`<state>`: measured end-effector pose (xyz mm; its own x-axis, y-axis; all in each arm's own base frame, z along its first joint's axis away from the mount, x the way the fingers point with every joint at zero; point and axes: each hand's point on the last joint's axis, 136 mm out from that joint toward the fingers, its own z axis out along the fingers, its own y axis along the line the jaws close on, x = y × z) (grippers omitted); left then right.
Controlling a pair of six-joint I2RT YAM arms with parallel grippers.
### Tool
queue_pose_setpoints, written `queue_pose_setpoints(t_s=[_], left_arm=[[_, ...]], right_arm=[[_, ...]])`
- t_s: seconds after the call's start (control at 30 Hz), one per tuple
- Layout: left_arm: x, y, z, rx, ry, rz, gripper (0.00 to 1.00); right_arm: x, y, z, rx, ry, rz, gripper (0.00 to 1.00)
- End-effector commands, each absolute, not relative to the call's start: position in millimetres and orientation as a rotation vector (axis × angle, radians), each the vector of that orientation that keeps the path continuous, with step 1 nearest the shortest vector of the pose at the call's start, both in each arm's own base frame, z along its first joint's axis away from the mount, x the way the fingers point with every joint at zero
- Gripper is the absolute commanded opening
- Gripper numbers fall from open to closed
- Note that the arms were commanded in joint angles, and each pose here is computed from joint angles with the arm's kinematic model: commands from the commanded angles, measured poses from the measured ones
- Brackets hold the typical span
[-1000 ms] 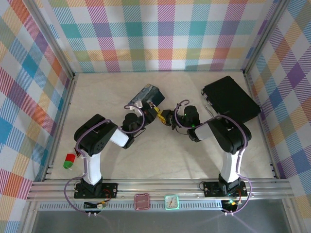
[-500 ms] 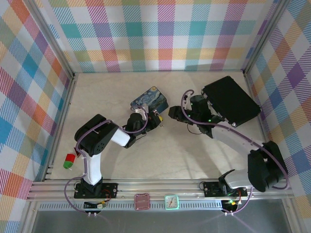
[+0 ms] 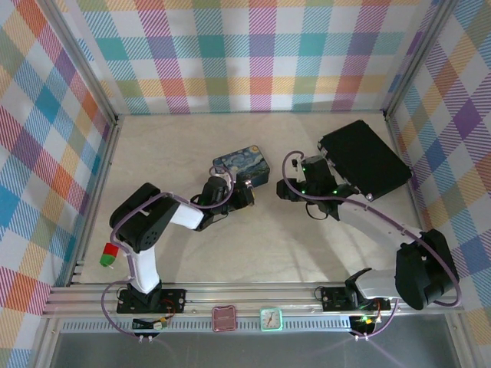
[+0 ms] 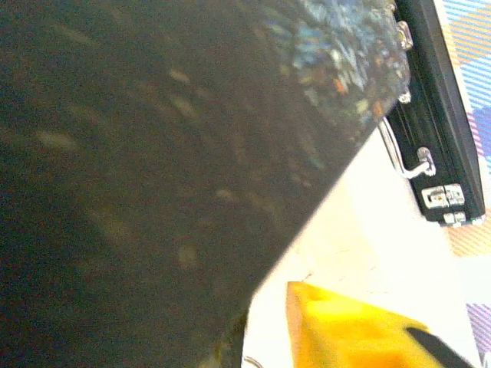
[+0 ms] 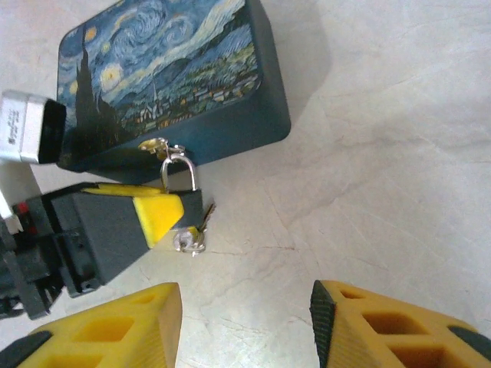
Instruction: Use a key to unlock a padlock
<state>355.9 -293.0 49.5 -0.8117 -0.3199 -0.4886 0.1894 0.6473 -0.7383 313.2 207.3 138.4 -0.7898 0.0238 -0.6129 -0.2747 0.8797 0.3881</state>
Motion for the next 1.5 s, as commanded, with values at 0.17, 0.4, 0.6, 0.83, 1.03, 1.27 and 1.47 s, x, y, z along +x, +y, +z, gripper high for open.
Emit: queue_pose_setpoints(t_s=[0.17,0.4,0.6,0.83,1.03,1.27,1.47], left_arm=[[359.1,-259.8,85.6,-0.226,2.230,-1.040,0.52],[361.3,-213.9,110.1,-0.380,2.213,-0.988,0.57],[364.3,-182.9,130.6,-0.448,2.172,-0.957,0.59],[372.7,-140.7,131.9,-0.586,2.137,-0.867,0.63],[384.3,-132.1,130.0,-0.619,2.105,-0.885,0.63],[396.7,-140.8,127.1,-0.612,2.087,-0.949,0.62],[403.8,-145.0,123.9,-0.597,2.082,-0.970,0.62]], right_arm=[[305.7,236.5,112.7,-0.378,2.436,0.649,0.47],[304.8,275.5,98.2,-0.571,2.500,0.491,0.60],[311.5,314.4,80.0,-0.636,2.534,0.334,0.62],[330.1,323.9,60.7,-0.642,2.545,0.062,0.55],[343.5,320.5,51.0,-0.626,2.516,-0.039,0.49],[352.9,324.3,40.1,-0.640,2.490,-0.076,0.39],[354.4,327.1,32.4,-0.678,2.476,-0.055,0.29]])
